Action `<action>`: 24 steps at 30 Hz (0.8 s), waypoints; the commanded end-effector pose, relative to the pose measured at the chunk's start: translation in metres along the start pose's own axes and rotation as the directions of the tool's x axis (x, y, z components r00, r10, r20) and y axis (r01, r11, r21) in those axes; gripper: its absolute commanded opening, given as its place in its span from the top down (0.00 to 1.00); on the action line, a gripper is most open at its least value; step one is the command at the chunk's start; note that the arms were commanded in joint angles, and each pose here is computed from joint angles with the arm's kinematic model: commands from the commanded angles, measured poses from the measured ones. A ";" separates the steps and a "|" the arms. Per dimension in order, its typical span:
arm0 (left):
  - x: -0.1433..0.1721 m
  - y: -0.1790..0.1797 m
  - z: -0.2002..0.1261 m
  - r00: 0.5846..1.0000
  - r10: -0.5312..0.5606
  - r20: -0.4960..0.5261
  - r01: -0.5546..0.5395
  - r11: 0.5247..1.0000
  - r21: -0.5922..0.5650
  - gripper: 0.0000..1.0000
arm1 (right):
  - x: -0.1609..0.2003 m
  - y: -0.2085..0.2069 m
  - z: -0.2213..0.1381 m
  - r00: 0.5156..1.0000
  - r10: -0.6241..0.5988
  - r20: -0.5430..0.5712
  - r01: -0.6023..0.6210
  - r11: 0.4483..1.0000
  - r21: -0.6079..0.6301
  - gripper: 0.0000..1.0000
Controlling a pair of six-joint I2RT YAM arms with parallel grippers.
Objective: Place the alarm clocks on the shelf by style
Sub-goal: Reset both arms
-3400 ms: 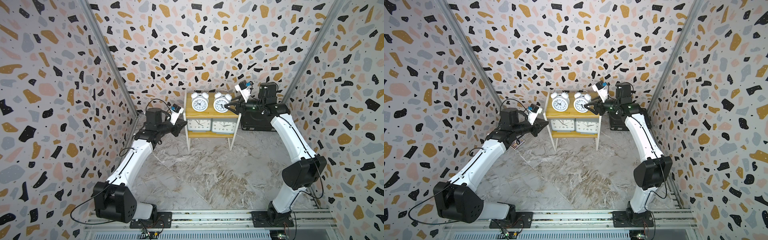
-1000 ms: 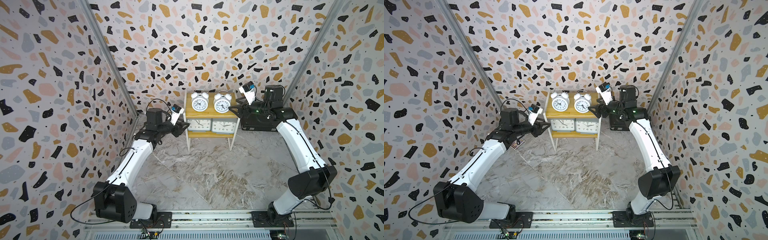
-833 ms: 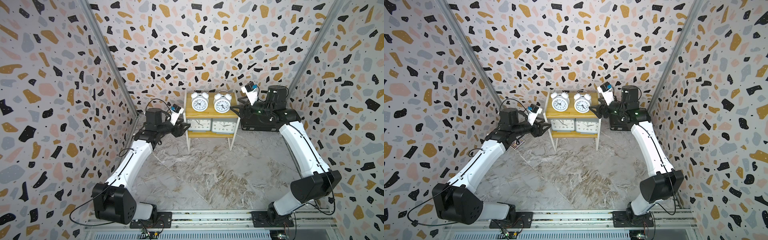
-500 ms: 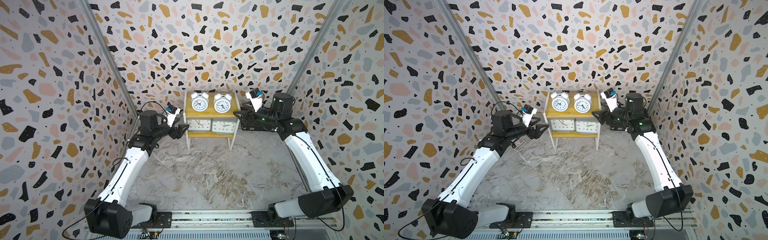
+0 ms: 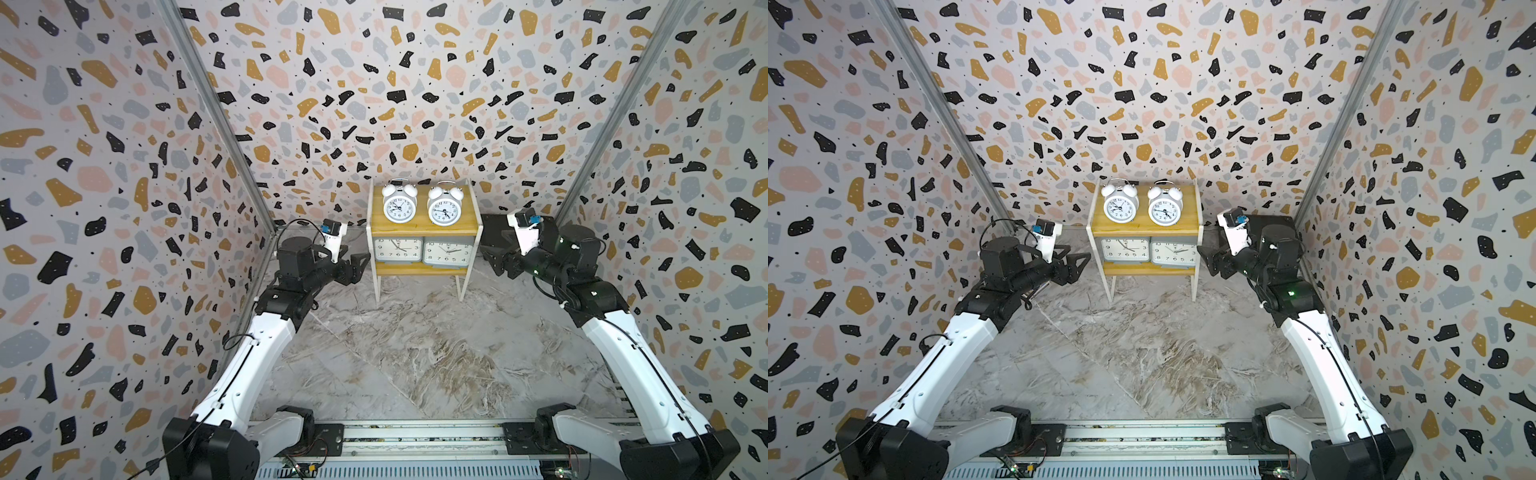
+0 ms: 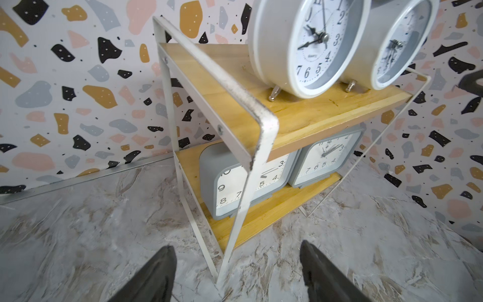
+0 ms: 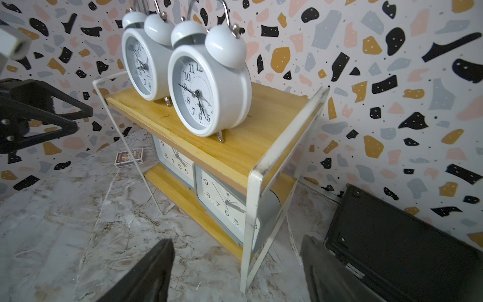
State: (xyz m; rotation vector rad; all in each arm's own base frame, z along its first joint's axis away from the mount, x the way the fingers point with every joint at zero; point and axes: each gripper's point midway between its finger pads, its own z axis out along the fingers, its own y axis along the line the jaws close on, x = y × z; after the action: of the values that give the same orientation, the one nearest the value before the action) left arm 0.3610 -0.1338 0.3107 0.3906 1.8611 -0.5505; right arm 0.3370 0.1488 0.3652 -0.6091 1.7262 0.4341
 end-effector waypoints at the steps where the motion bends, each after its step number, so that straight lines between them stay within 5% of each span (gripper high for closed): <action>1: -0.013 0.015 -0.007 0.995 -0.055 0.089 0.064 0.993 -0.097 0.22 | -0.003 -0.019 -0.009 0.998 0.013 0.057 -0.020 0.992 0.128 0.18; 11: 0.033 0.061 -0.005 0.993 -0.100 0.065 0.116 0.939 -0.325 0.22 | 0.057 -0.057 -0.023 0.996 0.041 0.074 -0.067 0.914 0.399 0.18; 24: 0.091 0.104 -0.010 0.997 0.069 0.016 -0.050 0.845 -0.533 0.19 | 0.151 -0.098 -0.035 0.998 0.069 0.009 -0.058 0.746 0.663 0.18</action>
State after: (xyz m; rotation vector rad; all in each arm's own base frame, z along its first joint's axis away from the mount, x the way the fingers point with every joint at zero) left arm 0.3666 -0.0549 0.1855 0.0721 2.0012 -0.0982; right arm 0.3404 0.0434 0.2155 -0.1308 1.8637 -0.0831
